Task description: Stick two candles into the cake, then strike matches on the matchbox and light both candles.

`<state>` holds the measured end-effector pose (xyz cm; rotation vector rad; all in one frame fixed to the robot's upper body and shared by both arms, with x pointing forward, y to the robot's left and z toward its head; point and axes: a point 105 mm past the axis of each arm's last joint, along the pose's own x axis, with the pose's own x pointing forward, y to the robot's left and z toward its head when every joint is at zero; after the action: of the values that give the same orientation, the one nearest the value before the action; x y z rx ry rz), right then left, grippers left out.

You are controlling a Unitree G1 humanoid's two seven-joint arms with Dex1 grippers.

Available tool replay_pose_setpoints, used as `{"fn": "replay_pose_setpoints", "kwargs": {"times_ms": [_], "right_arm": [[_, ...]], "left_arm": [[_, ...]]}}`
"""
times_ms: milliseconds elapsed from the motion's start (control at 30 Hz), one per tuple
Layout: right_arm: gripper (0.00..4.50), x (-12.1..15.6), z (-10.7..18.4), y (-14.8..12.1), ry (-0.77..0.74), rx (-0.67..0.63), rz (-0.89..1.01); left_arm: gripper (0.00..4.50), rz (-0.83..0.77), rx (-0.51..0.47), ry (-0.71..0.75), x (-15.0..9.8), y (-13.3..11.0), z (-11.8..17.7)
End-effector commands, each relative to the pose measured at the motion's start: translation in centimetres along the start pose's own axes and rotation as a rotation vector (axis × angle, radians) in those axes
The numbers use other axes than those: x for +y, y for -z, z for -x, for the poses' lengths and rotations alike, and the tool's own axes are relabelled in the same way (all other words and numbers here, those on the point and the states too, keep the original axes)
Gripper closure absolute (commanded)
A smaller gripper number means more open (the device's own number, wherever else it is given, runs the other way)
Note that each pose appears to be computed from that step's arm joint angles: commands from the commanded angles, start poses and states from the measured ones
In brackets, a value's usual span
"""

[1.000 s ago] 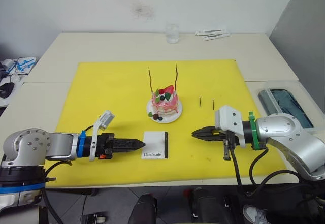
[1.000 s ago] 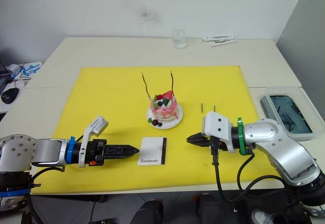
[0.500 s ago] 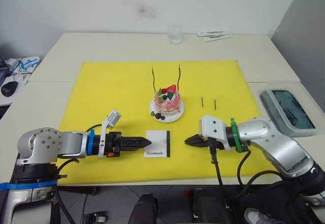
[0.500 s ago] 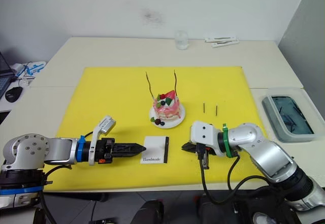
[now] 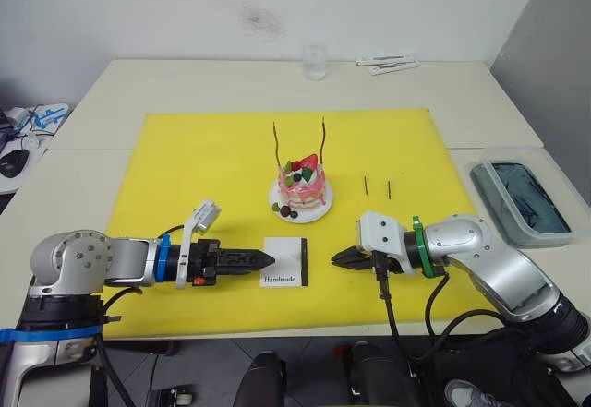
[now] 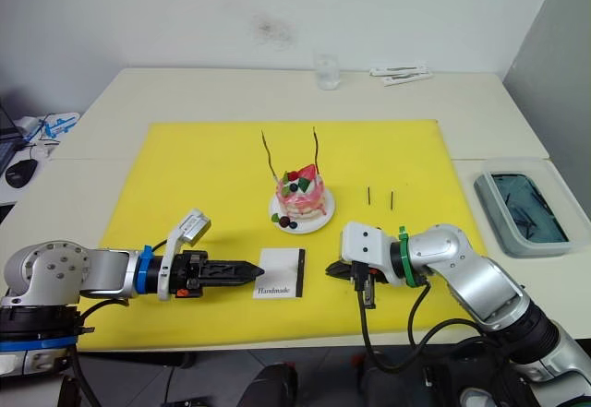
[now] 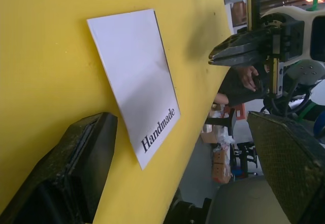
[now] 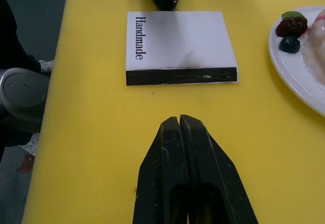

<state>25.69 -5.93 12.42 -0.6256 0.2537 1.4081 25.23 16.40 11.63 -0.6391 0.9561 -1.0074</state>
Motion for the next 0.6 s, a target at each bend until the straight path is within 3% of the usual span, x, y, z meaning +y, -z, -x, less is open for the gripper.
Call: {"fn": "replay_pose_setpoints", "kwargs": {"times_ms": [33, 600], "right_arm": [[4.48, -0.2, 0.2, -1.1, 0.003, -0.018, 0.049], [4.48, -1.2, -3.5, -0.1, -0.01, 0.071, 0.036]], "left_arm": [[0.0, -0.004, 0.001, 0.008, -0.1, 0.1, -0.3], [0.0, -0.005, -0.008, 0.007, 0.2, 0.3, -1.1]]}}
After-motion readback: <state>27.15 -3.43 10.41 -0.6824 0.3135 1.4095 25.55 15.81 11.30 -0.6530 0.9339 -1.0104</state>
